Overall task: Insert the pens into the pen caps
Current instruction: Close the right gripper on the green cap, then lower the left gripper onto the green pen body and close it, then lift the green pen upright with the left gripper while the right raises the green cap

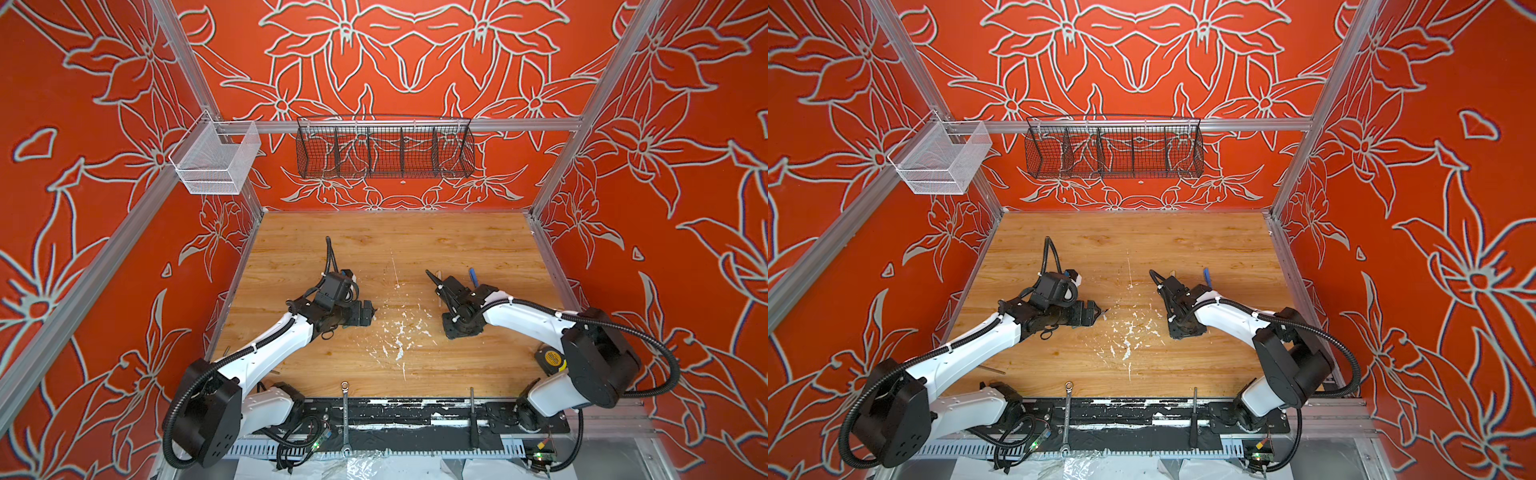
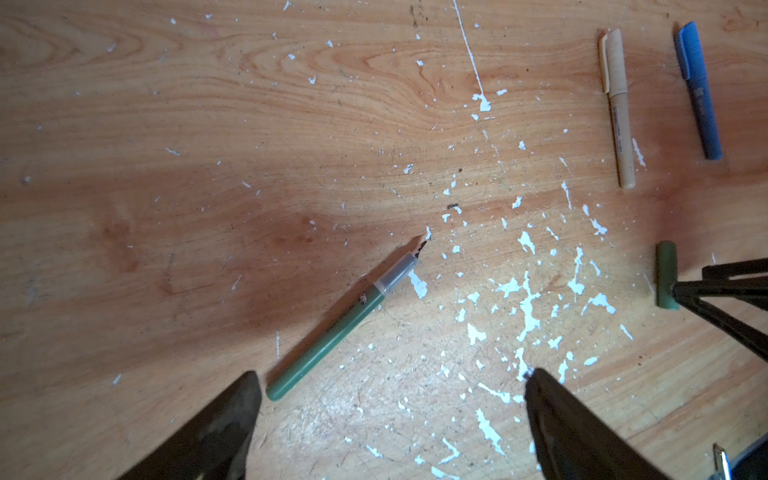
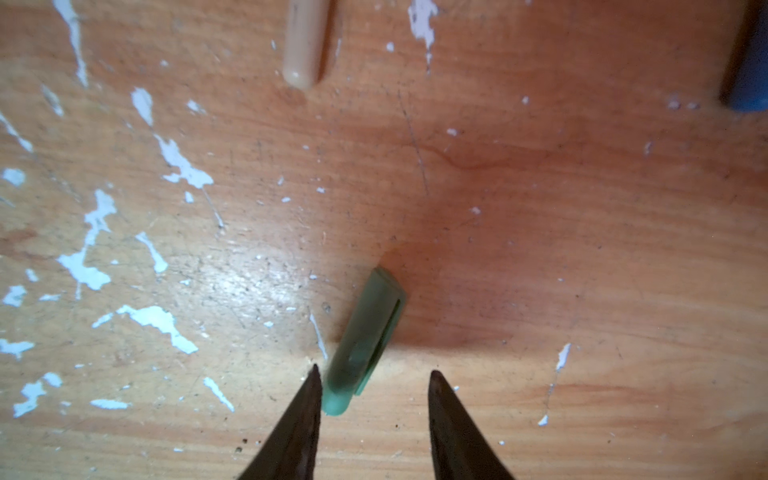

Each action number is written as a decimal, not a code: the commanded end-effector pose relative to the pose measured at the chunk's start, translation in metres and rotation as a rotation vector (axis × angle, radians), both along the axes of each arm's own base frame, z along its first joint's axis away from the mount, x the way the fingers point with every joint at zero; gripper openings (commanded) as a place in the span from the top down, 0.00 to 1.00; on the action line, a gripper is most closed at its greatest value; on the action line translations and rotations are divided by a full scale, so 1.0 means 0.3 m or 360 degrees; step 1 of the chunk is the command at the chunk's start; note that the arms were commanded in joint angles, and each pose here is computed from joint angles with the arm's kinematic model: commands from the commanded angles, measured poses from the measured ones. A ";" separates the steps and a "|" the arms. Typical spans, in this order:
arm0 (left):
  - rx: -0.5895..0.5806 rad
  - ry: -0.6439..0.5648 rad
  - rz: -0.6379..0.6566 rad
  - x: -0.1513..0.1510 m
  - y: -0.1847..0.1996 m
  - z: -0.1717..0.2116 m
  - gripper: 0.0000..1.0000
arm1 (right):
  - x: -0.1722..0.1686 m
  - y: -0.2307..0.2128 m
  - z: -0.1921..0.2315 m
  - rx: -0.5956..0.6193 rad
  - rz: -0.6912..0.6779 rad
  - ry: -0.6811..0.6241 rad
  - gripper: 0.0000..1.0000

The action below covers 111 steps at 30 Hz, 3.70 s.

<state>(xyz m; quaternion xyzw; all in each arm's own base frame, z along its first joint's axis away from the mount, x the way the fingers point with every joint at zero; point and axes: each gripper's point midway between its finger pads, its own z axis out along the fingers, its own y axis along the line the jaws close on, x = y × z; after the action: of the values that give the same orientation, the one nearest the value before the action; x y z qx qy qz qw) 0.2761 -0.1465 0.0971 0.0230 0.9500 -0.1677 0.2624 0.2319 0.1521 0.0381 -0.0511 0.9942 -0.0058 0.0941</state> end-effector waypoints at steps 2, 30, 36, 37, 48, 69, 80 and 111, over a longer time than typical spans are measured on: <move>0.0034 0.0009 0.0013 -0.012 0.022 -0.009 0.03 | 0.036 0.016 0.007 -0.0041 -0.0001 -0.0004 0.62; 0.0118 0.0159 -0.0027 -0.054 0.037 -0.087 0.03 | 0.043 -0.009 -0.057 -0.0244 0.0051 0.0077 0.80; 0.0175 0.0231 0.0013 -0.053 0.053 -0.111 0.03 | 0.039 -0.013 -0.065 -0.0272 0.0098 0.0105 0.80; 0.0189 0.0246 0.0016 -0.053 0.056 -0.117 0.03 | 0.041 -0.013 -0.064 -0.0276 0.0106 0.0105 0.80; 0.0252 0.0296 -0.0049 -0.005 0.034 -0.147 0.03 | 0.050 0.007 0.007 -0.0196 0.0122 0.0042 0.90; 0.0090 0.0595 -0.0167 -0.070 -0.056 -0.224 0.03 | 0.052 0.074 0.093 0.0127 0.0108 -0.0119 0.98; 0.0316 0.0658 -0.0079 -0.193 -0.066 -0.249 0.31 | 0.050 0.092 0.074 0.0173 0.0130 -0.0111 0.98; 0.0420 0.0464 -0.0237 -0.167 -0.143 -0.266 1.00 | 0.069 0.104 0.152 0.0332 0.0080 -0.0279 1.00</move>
<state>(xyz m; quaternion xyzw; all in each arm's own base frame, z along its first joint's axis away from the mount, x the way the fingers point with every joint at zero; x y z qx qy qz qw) 0.2301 -0.1904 0.0201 0.0960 0.9882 -0.0647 0.1003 0.2513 0.1799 0.0761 -0.0779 0.9791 0.0747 0.1725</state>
